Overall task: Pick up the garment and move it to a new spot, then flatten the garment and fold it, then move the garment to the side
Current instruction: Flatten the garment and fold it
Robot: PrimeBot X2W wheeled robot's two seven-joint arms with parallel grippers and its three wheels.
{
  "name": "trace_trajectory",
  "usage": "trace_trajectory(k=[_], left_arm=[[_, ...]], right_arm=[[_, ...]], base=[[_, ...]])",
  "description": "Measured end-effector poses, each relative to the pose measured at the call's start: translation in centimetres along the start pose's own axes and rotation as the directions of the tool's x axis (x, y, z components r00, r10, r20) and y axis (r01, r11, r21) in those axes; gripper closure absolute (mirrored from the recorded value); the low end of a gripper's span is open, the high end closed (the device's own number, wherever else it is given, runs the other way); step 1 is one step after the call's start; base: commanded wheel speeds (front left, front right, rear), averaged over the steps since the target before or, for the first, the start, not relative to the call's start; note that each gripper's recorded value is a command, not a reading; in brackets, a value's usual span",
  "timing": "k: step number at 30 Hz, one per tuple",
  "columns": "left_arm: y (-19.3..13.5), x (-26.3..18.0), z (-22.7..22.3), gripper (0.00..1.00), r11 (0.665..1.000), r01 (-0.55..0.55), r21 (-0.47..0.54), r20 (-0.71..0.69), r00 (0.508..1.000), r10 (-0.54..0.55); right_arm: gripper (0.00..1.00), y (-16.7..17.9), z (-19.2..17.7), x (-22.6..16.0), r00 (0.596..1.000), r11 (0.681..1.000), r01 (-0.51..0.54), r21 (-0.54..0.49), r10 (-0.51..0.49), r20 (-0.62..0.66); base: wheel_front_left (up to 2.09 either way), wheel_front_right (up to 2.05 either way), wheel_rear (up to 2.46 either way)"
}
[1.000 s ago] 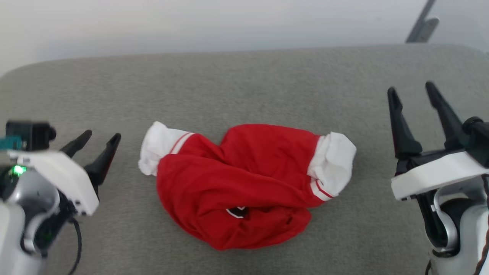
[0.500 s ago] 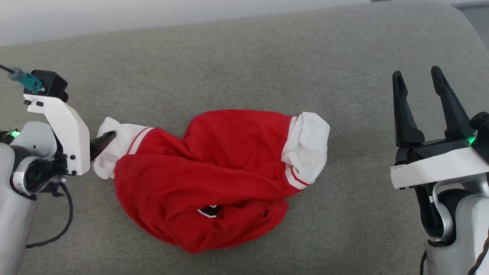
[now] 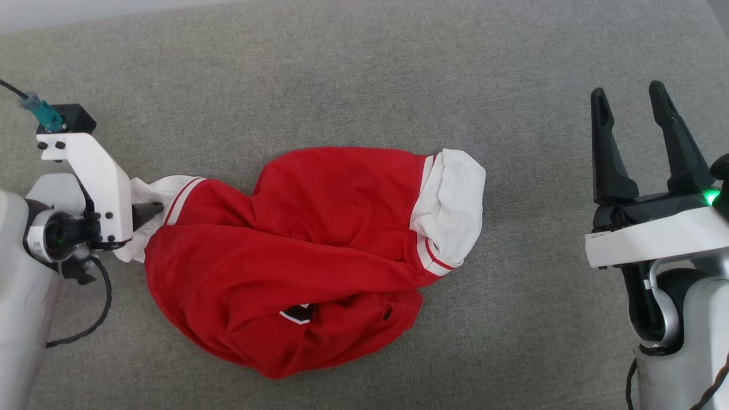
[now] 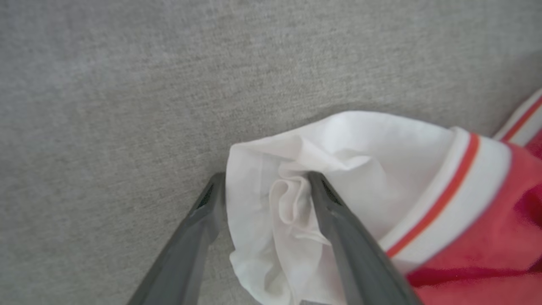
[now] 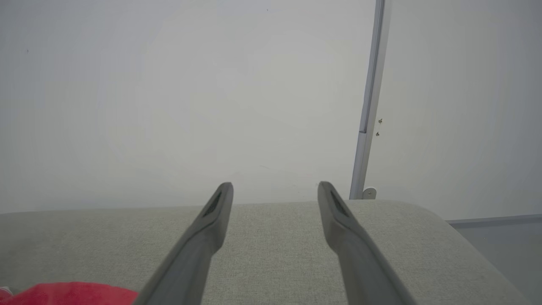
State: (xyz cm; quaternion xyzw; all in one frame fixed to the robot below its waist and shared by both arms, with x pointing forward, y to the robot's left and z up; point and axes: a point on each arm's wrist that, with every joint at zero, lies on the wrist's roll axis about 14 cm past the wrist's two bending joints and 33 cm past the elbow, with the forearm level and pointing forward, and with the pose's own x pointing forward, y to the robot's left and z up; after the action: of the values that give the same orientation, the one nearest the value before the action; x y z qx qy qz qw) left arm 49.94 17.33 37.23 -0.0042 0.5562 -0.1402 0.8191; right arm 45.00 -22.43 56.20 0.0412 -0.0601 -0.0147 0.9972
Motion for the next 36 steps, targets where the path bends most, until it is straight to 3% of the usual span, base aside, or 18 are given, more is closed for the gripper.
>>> trace_trajectory(k=[1,8,15,21,25,26,27,28,36], left_arm=[[-0.2,0.2,0.0,1.00,1.000,0.010,-0.002,-0.004,1.000,-0.010],[0.4,-0.4,0.8,1.00,1.000,0.009,0.007,0.067,0.998,-0.009],[4.8,-5.8,3.8,1.00,0.996,-0.092,0.010,0.280,0.956,0.086],[9.2,-9.4,2.0,1.00,0.979,-0.196,-0.056,0.320,0.925,0.204],[9.9,-9.2,-0.2,1.00,0.976,-0.178,-0.126,0.292,0.934,0.208],[9.8,-8.9,-0.6,0.92,0.976,-0.171,-0.132,0.286,0.936,0.202],[9.7,-8.6,-1.0,0.51,0.977,-0.164,-0.137,0.281,0.939,0.197],[9.5,-8.4,-1.3,0.00,0.977,-0.160,-0.138,0.273,0.942,0.193],[7.6,-9.4,0.1,0.00,0.988,-0.127,-0.087,0.297,0.943,0.147]], right_arm=[[0.00,0.0,0.0,0.1,1.000,1.000,0.000,0.000,0.000,0.000],[0.00,-0.1,-0.1,0.6,1.000,1.000,0.005,0.005,-0.005,0.006],[0.00,0.6,0.3,1.2,1.000,1.000,-0.012,0.017,0.011,0.021],[0.00,1.7,0.4,1.6,0.999,0.999,-0.037,0.033,0.036,0.023],[0.00,2.5,0.2,1.8,0.998,0.997,-0.057,0.042,0.057,0.018],[0.00,2.6,0.1,1.8,0.998,0.997,-0.062,0.045,0.061,0.015],[0.00,2.8,0.1,1.9,0.998,0.997,-0.065,0.046,0.065,0.014],[0.00,2.9,0.1,1.9,0.998,0.997,-0.068,0.046,0.067,0.014],[0.00,3.1,0.5,1.7,0.997,0.996,-0.074,0.052,0.073,0.019]], base=[[0.00,0.00,0.00],[0.00,0.00,0.00],[0.00,0.00,0.00],[0.00,0.00,0.00],[0.00,0.00,0.00],[0.00,0.00,0.00],[0.00,0.00,0.00],[0.00,0.00,0.00],[0.00,0.00,0.00]])
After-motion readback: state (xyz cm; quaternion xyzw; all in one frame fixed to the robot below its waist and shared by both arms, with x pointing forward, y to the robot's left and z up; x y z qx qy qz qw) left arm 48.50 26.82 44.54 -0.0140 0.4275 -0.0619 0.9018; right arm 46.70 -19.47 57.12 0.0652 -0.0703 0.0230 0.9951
